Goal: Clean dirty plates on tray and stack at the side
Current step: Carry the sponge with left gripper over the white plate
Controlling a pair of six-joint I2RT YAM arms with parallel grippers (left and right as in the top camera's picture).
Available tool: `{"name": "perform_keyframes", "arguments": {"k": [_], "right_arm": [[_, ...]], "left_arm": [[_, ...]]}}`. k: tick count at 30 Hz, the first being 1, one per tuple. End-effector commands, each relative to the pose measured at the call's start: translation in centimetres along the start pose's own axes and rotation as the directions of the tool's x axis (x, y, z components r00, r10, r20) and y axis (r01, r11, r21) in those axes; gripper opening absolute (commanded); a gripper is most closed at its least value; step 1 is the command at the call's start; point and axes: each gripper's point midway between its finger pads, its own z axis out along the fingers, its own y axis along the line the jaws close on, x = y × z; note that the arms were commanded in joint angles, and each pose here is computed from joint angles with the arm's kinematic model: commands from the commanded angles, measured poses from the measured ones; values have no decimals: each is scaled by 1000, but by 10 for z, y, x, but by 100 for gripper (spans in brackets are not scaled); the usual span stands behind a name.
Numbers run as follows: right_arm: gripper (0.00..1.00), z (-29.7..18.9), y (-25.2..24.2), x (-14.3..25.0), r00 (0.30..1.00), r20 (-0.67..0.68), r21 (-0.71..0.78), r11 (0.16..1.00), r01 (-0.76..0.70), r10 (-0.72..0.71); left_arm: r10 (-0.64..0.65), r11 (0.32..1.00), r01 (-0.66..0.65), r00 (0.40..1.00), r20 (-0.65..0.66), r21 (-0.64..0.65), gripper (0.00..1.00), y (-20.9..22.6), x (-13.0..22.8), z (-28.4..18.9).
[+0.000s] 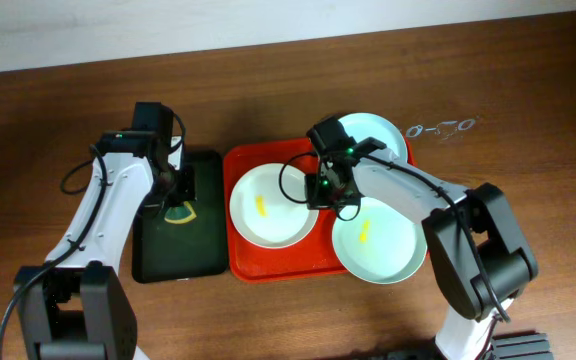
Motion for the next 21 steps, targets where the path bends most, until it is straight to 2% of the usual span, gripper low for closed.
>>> {"name": "perform_keyframes", "arguments": {"k": [1, 5, 8, 10, 12, 14, 18, 21], "right_arm": [[4, -17, 12, -3, 999, 15, -63, 997, -46, 47], [4, -16, 10, 2, 994, -8, -56, 993, -105, 105], [5, -16, 8, 6, 993, -25, -46, 992, -118, 117], [17, -16, 8, 6, 993, -27, -43, 992, -119, 118], [24, -16, 6, 4, 993, -12, -33, 993, -115, 114], [25, -16, -3, -5, 993, 40, 18, 994, -110, 110], [22, -15, -8, -9, 994, 60, 48, 995, -91, 88], [8, -15, -8, -9, 994, 63, 46, 995, -91, 88]], "left_arm": [[0, 1000, -1, 999, 41, 28, 0, -3, -8, -11], [8, 999, -10, 997, 77, 37, 0, -8, -21, -30], [48, 990, -60, 995, 93, 129, 0, -39, -24, -38], [84, 981, -99, 992, 94, 165, 0, -60, -21, -38], [92, 979, -107, 992, 91, 175, 0, -78, -19, -35], [93, 977, -107, 992, 83, 184, 0, -93, -17, -28], [133, 963, -142, 990, 51, 231, 0, -123, -9, -15], [126, 965, -127, 992, 21, 230, 0, -133, -6, -1]]}}
